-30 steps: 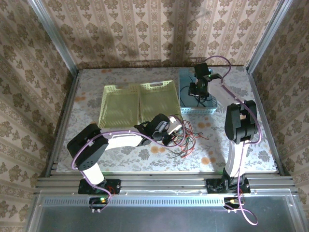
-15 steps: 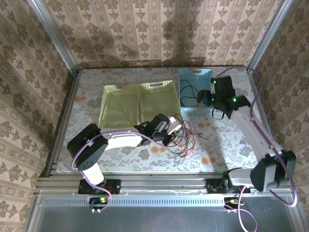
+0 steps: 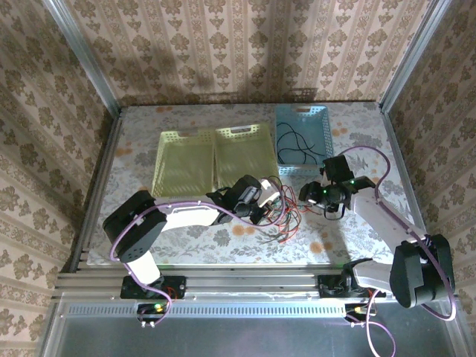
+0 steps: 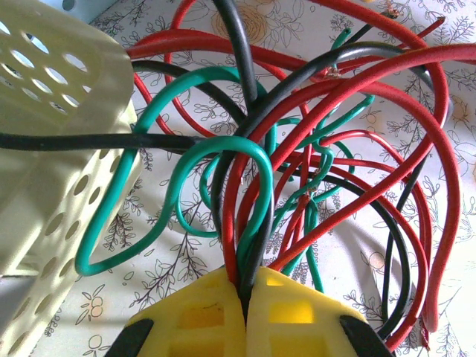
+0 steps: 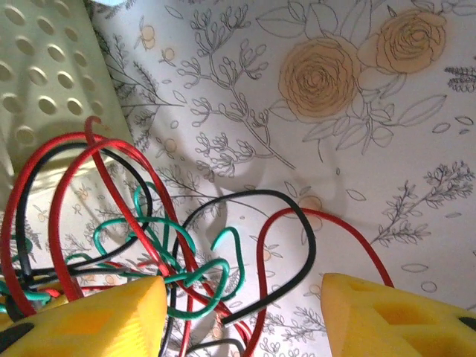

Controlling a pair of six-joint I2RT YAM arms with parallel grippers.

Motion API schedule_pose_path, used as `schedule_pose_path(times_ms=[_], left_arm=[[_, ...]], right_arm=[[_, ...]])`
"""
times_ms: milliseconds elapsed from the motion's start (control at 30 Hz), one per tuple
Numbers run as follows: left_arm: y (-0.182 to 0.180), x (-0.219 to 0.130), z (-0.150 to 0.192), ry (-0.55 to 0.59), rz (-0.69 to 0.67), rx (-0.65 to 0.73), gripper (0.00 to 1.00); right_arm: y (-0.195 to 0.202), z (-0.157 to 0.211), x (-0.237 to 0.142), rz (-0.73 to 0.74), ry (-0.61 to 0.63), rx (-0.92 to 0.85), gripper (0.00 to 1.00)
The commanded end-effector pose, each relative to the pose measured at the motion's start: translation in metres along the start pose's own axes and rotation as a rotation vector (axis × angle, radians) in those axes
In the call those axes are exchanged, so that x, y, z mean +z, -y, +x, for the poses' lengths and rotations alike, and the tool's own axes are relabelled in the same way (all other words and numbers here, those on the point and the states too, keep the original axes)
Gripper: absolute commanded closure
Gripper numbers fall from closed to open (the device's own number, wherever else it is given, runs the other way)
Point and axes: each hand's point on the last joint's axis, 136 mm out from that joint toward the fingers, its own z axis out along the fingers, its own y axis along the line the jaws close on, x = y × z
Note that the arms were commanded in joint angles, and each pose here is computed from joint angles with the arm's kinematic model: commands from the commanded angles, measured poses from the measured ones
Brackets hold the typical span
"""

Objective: Untangle the cables

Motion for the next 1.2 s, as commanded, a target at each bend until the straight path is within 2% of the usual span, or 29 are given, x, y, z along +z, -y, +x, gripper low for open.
schedule_pose_path(times_ms=[0, 267, 367, 400, 567, 733, 967, 1167], left_arm=[[0.001, -0.004, -0.012, 0.033, 0.012, 0.013, 1.00], [0.001, -0.004, -0.012, 0.034, 0.011, 0.016, 1.00], [0.002, -0.004, -0.013, 0.034, 0.013, 0.018, 1.00], [0.002, -0.004, -0.013, 0.033, 0.013, 0.019, 1.00], [0.003, -0.004, -0.013, 0.032, 0.012, 0.020, 1.00], [0.002, -0.003, -0.012, 0.026, 0.007, 0.021, 1.00], [0.001, -0.003, -0.011, 0.020, -0.005, 0.022, 1.00], [0.001, -0.005, -0.009, 0.016, -0.011, 0.028, 1.00]], right_arm=[[0.004, 0.003, 0.007, 0.015, -0.008, 0.028, 0.43], [0.021, 0.010, 0.019, 0.076, -0.015, 0.082, 0.47], [0.029, 0.017, 0.023, 0.100, -0.027, 0.118, 0.51], [0.030, 0.014, 0.023, 0.100, -0.005, 0.124, 0.54], [0.051, 0.004, 0.014, 0.191, 0.108, 0.174, 0.84], [0.067, -0.006, -0.006, 0.252, 0.243, 0.237, 0.99], [0.105, -0.011, -0.057, 0.385, 0.485, 0.369, 1.00], [0.137, -0.007, -0.097, 0.469, 0.623, 0.489, 1.00]])
